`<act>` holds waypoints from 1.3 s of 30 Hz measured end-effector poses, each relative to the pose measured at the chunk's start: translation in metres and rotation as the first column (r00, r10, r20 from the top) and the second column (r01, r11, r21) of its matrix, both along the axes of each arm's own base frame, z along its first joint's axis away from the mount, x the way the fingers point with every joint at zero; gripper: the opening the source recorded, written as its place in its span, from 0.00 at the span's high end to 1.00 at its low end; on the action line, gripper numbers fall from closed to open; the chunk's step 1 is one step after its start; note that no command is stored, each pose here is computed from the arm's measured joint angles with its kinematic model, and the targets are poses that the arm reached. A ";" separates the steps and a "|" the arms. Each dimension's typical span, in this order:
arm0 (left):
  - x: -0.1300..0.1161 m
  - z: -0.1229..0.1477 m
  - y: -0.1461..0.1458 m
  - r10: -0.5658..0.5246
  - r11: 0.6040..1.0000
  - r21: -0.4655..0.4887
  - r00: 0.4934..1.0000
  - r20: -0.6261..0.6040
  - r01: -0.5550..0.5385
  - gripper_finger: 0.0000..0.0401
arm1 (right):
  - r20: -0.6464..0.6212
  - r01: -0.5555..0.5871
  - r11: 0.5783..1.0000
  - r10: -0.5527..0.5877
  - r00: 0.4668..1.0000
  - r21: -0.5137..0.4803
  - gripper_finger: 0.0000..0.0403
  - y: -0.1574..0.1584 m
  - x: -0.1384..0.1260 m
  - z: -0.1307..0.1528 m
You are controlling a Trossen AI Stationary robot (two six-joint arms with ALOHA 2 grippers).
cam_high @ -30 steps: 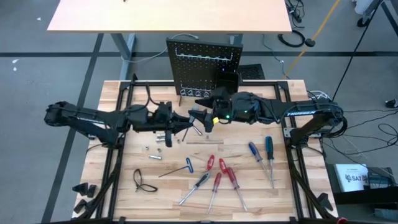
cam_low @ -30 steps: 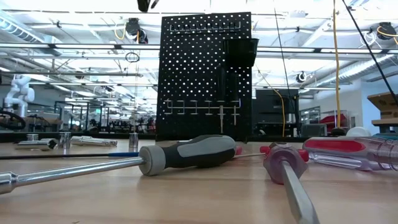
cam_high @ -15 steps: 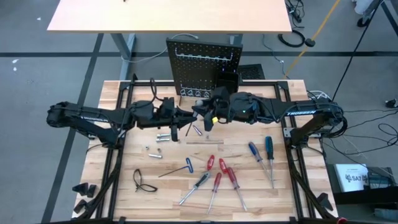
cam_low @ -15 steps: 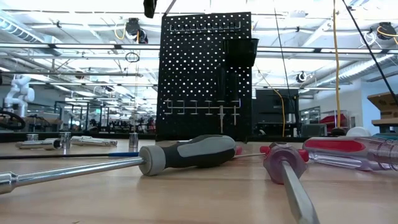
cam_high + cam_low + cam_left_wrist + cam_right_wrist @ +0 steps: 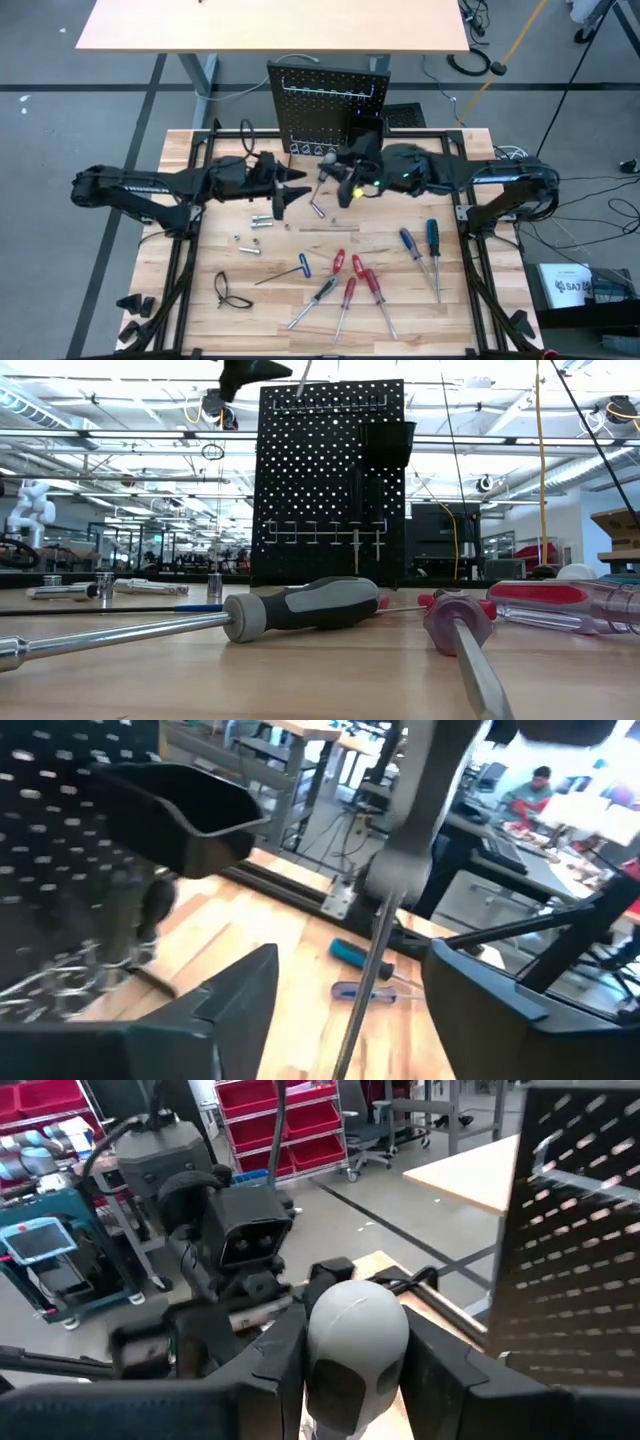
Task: Hang tools onto peg board
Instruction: Hang the gray-black screwdriver on the pegboard
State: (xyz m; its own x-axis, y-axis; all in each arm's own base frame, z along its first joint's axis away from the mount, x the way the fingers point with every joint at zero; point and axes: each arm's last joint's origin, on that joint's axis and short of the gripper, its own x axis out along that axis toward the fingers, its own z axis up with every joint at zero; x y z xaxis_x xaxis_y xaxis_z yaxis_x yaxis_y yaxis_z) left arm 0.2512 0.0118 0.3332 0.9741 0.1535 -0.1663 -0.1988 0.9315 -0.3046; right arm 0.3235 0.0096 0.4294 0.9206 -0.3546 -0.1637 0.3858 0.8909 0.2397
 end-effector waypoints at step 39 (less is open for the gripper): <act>-0.099 -0.030 0.233 0.497 0.860 0.165 0.866 -0.054 -0.483 0.93 | 0.072 0.197 0.955 -0.218 0.973 0.223 0.72 0.018 -0.027 0.010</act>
